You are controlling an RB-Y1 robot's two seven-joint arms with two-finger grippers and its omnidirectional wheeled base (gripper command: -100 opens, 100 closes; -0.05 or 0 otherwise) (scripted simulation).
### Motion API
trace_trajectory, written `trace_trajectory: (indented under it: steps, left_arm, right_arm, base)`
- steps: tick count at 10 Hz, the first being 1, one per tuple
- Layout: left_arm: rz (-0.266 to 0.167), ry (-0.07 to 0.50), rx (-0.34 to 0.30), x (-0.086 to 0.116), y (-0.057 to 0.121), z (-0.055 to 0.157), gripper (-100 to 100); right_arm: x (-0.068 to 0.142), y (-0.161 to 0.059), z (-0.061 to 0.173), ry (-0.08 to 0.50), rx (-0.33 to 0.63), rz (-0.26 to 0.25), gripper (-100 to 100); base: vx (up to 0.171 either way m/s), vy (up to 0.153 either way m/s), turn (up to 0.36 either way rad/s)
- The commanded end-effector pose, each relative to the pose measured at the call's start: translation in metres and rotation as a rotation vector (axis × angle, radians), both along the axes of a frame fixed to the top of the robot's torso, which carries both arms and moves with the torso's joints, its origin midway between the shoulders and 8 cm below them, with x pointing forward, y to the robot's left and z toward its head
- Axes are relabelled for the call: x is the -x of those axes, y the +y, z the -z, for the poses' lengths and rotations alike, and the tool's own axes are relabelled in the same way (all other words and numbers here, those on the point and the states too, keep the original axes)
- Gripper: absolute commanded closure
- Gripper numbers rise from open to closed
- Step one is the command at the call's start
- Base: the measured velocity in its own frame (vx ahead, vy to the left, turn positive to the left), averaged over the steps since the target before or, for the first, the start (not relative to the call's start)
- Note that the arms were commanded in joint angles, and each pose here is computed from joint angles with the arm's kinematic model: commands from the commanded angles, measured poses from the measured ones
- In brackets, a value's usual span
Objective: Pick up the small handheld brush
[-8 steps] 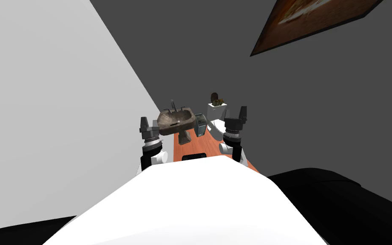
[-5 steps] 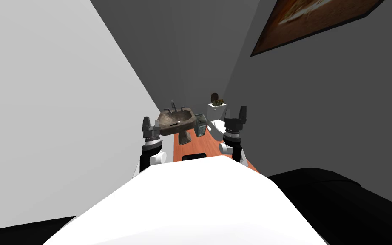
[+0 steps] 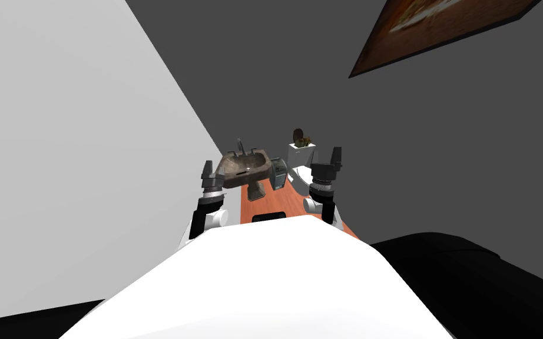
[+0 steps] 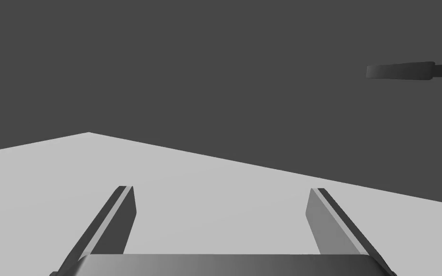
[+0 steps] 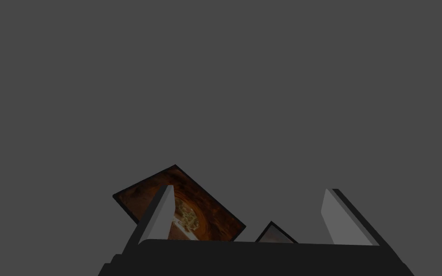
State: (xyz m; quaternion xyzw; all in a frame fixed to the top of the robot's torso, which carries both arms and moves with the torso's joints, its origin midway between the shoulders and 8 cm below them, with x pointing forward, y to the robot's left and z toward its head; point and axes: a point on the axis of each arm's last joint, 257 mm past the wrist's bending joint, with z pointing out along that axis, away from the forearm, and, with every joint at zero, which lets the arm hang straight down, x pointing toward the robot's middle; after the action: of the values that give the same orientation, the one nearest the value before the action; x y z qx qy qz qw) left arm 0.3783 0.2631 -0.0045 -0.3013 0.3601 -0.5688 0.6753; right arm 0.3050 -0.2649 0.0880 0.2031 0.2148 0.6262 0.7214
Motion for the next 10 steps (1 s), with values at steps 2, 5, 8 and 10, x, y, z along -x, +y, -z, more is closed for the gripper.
trace_trajectory:
  steps: [2, 5, 8, 10]
  left_arm:
    - [0.025, 0.059, 0.016, -0.009, -0.001, 0.009, -100]
    - [0.073, 0.125, 0.049, -0.020, -0.003, 0.018, -100]
    - [0.093, 0.203, 0.070, -0.030, -0.004, 0.033, -100]
    - [0.116, 0.250, 0.091, -0.036, -0.005, 0.040, -100]
  right_arm:
    - [0.000, 0.000, 0.000, 0.000, 0.000, 0.000, 0]
    - [0.000, 0.000, 0.000, 0.000, 0.000, 0.000, 0]
    - [0.000, 0.000, 0.000, 0.000, 0.000, 0.000, 0]
    - [0.000, 0.000, 0.000, 0.000, 0.000, 0.000, 0]
  base:
    - [0.025, 0.005, 0.010]
    - [0.024, 0.005, 0.010]
    - [0.028, 0.005, 0.010]
    - [0.031, 0.005, 0.012]
